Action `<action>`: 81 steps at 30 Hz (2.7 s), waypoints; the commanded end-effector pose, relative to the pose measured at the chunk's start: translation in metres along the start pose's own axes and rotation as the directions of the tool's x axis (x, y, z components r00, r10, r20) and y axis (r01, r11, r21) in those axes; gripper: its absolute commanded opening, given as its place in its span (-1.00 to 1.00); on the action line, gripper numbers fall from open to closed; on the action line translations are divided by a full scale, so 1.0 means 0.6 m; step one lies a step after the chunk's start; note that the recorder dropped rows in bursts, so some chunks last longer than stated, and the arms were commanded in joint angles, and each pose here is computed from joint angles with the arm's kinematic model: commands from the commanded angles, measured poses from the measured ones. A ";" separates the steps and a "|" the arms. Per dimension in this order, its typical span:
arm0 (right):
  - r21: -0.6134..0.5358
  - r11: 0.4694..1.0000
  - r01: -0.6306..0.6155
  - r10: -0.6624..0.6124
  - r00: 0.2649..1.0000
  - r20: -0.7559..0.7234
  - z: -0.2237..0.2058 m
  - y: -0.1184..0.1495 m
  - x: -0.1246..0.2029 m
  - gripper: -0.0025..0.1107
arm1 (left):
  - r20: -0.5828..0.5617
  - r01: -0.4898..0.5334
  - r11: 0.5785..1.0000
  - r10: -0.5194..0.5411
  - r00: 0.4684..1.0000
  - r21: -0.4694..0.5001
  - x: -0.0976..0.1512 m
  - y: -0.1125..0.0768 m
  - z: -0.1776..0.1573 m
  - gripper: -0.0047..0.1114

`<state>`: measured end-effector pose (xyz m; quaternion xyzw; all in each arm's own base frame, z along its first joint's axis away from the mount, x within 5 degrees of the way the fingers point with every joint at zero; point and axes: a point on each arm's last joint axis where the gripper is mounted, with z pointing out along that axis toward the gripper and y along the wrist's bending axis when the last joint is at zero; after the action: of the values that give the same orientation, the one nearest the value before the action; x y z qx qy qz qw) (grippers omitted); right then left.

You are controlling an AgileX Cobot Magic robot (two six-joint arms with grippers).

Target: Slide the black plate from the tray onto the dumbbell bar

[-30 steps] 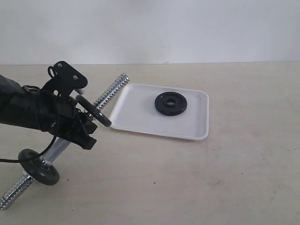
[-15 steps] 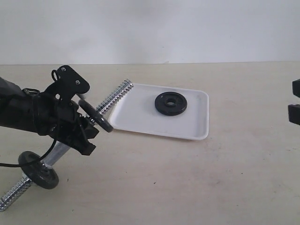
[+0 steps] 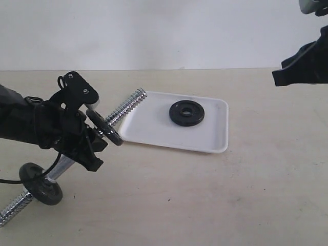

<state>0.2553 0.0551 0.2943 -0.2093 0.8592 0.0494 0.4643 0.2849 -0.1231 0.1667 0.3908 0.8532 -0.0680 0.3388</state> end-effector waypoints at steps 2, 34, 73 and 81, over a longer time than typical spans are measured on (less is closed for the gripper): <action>-0.010 0.998 0.057 -0.057 0.998 -0.010 0.034 -0.009 -0.025 -0.96 | 0.071 -0.006 0.997 0.012 0.997 -0.077 -0.028 0.015 -0.024 -0.84; -0.221 0.974 -0.048 0.007 0.983 -0.183 0.335 0.096 -0.114 0.88 | 0.074 0.006 0.997 -0.001 0.997 -0.072 -0.029 0.015 -0.024 -0.84; -0.173 0.980 -0.101 -0.008 0.841 -0.540 0.452 0.145 -0.054 0.88 | 0.079 0.031 0.997 -0.026 0.997 -0.064 -0.029 0.014 -0.024 -0.84; -0.051 0.997 -0.064 0.021 0.800 -0.600 0.474 0.125 -0.051 0.88 | 0.079 0.030 0.998 -0.026 0.997 -0.052 -0.029 0.012 -0.024 -0.84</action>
<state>0.4533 0.2232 0.1491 -0.2183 0.9598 0.0542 0.1681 0.2849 -0.1233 0.1667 0.3903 0.8532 -0.0694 0.3390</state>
